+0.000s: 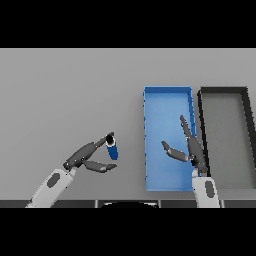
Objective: Pick up the blue pipe and place it into the blue bin.
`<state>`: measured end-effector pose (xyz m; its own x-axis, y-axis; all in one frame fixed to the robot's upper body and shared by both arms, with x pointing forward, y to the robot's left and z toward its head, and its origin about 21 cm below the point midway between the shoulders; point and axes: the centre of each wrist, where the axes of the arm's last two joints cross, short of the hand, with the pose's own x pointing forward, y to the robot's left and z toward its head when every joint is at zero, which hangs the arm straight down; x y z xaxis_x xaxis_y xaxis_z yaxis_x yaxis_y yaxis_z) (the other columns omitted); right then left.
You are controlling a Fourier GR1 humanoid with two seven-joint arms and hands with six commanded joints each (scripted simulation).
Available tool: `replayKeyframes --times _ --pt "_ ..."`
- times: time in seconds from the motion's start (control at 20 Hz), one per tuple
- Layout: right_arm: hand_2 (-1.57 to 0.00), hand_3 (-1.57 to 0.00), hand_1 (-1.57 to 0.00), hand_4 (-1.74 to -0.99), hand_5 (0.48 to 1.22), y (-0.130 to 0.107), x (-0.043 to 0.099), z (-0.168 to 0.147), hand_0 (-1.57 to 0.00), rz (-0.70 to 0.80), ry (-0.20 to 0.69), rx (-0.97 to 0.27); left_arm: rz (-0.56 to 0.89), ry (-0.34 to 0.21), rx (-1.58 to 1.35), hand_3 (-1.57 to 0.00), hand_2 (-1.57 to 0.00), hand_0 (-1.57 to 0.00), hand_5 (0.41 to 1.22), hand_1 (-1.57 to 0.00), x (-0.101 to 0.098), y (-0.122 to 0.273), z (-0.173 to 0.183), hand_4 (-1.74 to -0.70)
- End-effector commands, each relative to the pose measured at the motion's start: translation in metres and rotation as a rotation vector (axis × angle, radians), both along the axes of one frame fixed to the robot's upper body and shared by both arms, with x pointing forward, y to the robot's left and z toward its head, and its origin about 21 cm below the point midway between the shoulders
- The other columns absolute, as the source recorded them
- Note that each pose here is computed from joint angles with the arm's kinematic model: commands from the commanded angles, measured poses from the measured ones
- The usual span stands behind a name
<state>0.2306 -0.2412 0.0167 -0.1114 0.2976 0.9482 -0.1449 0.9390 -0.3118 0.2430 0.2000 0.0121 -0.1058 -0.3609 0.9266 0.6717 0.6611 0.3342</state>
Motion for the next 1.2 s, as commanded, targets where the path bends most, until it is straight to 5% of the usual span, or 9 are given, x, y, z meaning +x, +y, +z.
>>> replayKeyframes --times 0.0,0.2,0.45,0.55,0.65,0.75,0.9,1.0,1.15 --pt "0.00 0.00 0.00 -1.205 0.554 -0.002 0.004 0.001 0.00 -0.007 0.012 -0.005 0.002 0.012 -0.007 0.00 0.00 0.00 0.487 0.00 0.001 -0.005 -0.005 -1.13" --pt "0.00 0.00 0.00 -1.202 0.549 0.000 0.004 -0.002 0.00 0.004 -0.014 0.016 0.024 0.036 -0.050 0.00 0.00 0.00 0.497 0.00 0.005 -0.013 -0.023 -1.14" --pt "0.00 0.00 0.00 -1.192 0.549 0.000 0.002 -0.001 0.00 -0.001 -0.008 0.000 0.017 0.004 -0.095 -0.02 -0.05 0.00 0.543 0.00 0.015 -0.037 -0.035 -1.12" --pt "0.00 0.00 0.00 -1.186 0.554 -0.005 0.002 -0.002 0.00 -0.010 -0.003 -0.010 0.013 0.038 -0.154 -0.11 -0.17 0.00 0.601 -0.04 0.014 -0.044 -0.036 -1.18" --pt "0.00 0.00 0.00 -1.196 0.560 -0.004 0.001 0.000 0.00 -0.005 -0.010 0.007 0.012 0.064 -0.203 -0.35 -0.42 -0.04 0.675 -0.25 0.018 -0.047 -0.034 -1.27" --pt "0.00 0.00 0.00 -1.191 0.561 -0.004 -0.001 -0.002 0.00 -0.008 -0.001 0.001 0.017 0.087 -0.244 -0.78 -0.78 -0.42 0.872 -0.64 0.015 -0.055 -0.037 -1.38" --pt "0.00 0.00 0.00 -1.182 0.562 -0.002 -0.001 -0.003 0.00 -0.005 -0.009 -0.008 0.017 0.069 -0.259 -1.11 -1.16 -0.98 1.042 -1.10 0.012 -0.058 -0.038 -1.55" --pt "0.00 0.00 0.00 -1.178 0.561 -0.002 -0.001 -0.002 0.00 -0.001 -0.010 -0.007 -0.007 0.059 -0.263 -1.26 -1.31 -1.19 1.106 -1.27 0.006 -0.064 -0.037 -1.62" --pt "0.00 0.00 0.00 -1.176 0.559 0.000 -0.001 -0.003 0.00 -0.006 -0.006 -0.019 -0.012 0.022 -0.263 -1.41 -1.44 -1.38 1.162 -1.42 0.003 -0.067 -0.038 -1.54"
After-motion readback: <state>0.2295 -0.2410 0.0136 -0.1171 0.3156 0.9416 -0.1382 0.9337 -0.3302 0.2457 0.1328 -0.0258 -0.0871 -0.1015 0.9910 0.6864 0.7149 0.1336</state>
